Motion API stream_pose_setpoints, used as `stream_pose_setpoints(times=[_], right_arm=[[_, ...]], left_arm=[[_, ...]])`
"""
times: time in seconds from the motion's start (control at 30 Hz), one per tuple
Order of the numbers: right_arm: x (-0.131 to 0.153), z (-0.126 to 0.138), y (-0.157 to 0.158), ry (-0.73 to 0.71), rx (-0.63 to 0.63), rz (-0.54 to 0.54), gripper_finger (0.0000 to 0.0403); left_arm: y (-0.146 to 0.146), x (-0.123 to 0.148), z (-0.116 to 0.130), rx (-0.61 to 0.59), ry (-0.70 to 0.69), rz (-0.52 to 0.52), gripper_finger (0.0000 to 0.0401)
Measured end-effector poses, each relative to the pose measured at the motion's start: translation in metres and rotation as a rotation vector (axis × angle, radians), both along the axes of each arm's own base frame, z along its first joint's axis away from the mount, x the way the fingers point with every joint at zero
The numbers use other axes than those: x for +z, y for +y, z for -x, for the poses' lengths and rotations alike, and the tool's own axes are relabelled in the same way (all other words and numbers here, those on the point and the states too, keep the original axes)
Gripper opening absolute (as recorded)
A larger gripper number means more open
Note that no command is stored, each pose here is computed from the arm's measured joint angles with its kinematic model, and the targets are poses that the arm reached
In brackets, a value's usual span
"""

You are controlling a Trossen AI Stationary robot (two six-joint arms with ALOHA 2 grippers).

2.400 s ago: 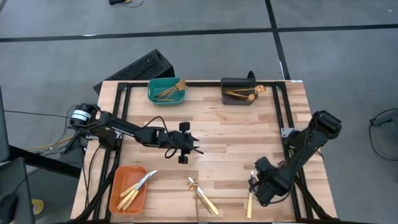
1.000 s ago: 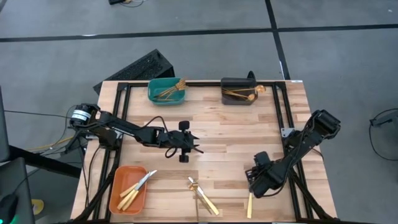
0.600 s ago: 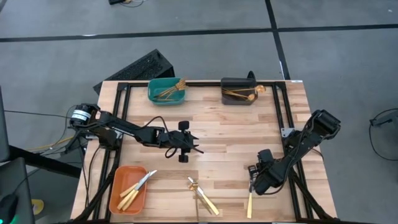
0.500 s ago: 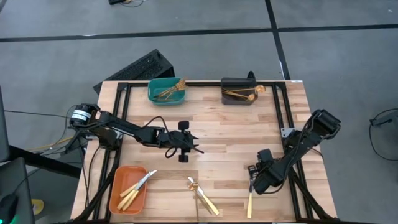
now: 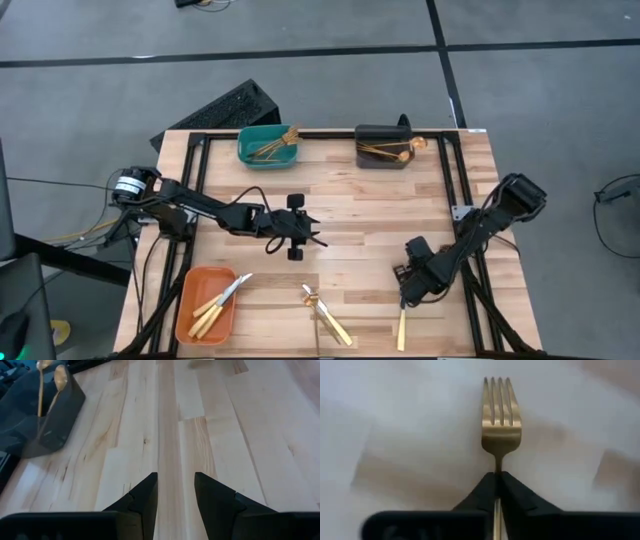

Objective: Sort silverware by color (type)
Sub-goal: Put the gold fork into the green bin

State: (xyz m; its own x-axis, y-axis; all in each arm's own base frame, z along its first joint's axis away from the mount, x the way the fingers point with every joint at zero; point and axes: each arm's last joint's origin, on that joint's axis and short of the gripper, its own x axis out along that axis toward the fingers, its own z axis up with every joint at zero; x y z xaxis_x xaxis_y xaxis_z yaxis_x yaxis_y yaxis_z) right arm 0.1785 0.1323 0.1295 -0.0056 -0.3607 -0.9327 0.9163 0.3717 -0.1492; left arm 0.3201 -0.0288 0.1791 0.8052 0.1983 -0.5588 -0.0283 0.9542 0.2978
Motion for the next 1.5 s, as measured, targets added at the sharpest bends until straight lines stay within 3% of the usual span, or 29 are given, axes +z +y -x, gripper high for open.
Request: stream_pose_setpoints(times=[0.07,0.33,0.47,0.67,0.8,1.03,1.2,1.37,1.5], right_arm=[[0.000,-0.003,-0.010,-0.022,0.030,0.098,0.0020],[0.021,-0.040,-0.037,-0.349,0.223,0.457,0.0025],[0.039,-0.059,-0.046,-0.463,0.290,0.623,0.0021],[0.067,-0.090,-0.057,-0.536,0.426,0.708,0.0021],[0.091,-0.111,-0.060,-0.661,0.656,0.701,0.0021],[0.120,-0.128,-0.064,-0.900,0.995,0.795,0.0021],[0.123,-0.131,-0.070,-0.940,1.096,0.814,0.0021],[0.127,-0.132,-0.072,-0.946,1.121,0.862,0.0021],[0.127,-0.132,-0.071,-0.939,1.142,0.878,0.0021]], left_arm=[[0.002,0.000,0.000,-0.007,0.001,0.012,0.0116],[0.020,0.001,-0.003,-0.021,-0.015,0.051,0.0116],[0.029,0.007,-0.007,0.014,-0.091,0.085,0.0116],[0.032,0.019,-0.013,-0.046,-0.230,0.135,0.0116],[0.031,0.024,-0.015,-0.065,-0.279,0.128,0.0118],[0.030,0.027,-0.016,-0.131,-0.317,0.153,0.0135],[0.026,0.035,-0.018,-0.247,-0.396,0.192,0.0139],[0.024,0.044,-0.019,-0.308,-0.477,0.194,0.0132],[0.023,0.044,-0.019,-0.322,-0.476,0.175,0.0094]])
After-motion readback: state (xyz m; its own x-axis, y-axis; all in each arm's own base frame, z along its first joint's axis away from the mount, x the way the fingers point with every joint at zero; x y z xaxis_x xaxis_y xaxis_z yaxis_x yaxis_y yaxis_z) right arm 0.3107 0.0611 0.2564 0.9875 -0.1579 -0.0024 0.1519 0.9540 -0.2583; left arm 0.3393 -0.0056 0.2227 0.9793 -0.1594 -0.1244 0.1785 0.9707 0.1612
